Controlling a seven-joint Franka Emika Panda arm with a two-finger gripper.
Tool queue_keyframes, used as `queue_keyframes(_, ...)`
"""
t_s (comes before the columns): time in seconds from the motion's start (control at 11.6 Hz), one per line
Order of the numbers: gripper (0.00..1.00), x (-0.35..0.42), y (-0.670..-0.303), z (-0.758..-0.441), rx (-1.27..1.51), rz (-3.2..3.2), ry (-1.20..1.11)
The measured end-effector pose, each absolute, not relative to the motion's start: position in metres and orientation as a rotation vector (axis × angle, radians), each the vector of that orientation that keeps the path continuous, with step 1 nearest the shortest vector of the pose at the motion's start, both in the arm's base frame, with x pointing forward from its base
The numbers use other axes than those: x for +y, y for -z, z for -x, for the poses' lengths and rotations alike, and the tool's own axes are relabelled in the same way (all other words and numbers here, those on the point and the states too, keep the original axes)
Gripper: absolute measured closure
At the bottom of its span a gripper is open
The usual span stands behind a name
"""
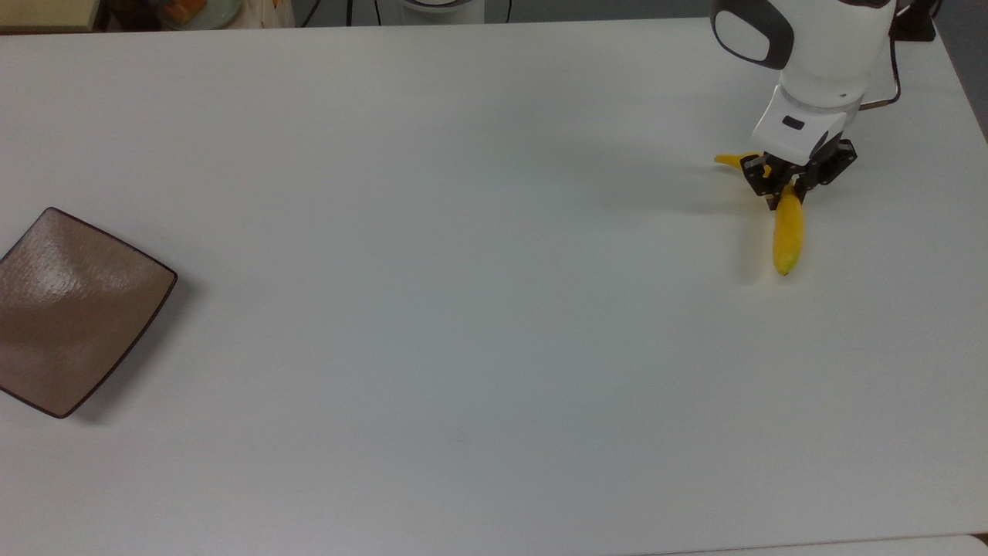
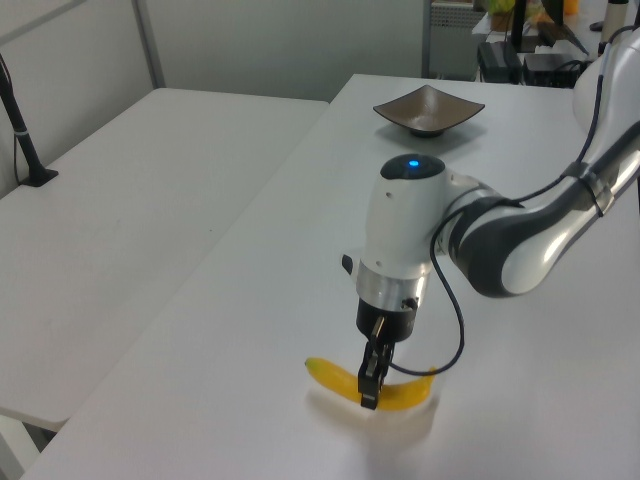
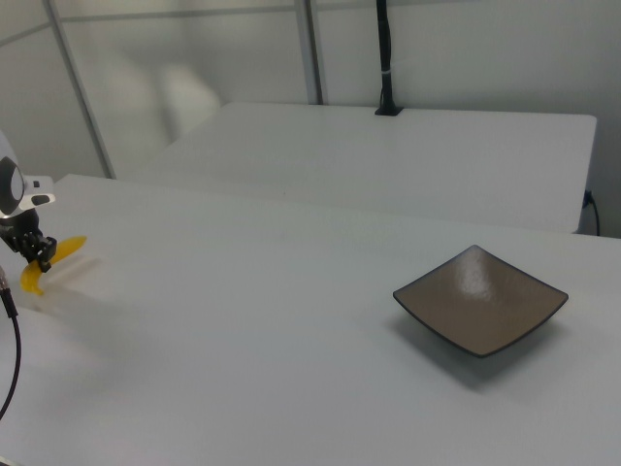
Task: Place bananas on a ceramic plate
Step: 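Lift the banana off the table toward the brown plate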
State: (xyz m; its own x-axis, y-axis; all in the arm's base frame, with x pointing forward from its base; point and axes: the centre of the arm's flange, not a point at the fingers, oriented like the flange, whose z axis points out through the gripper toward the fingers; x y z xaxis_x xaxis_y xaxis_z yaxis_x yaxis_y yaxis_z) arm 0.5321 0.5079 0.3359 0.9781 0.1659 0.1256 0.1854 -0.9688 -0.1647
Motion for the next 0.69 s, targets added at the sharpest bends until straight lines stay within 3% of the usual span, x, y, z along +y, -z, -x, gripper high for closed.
queue_keyframes(0.69, 0.70, 0.378, -0.416, -0.575, -0.613, 3.154, -0.137)
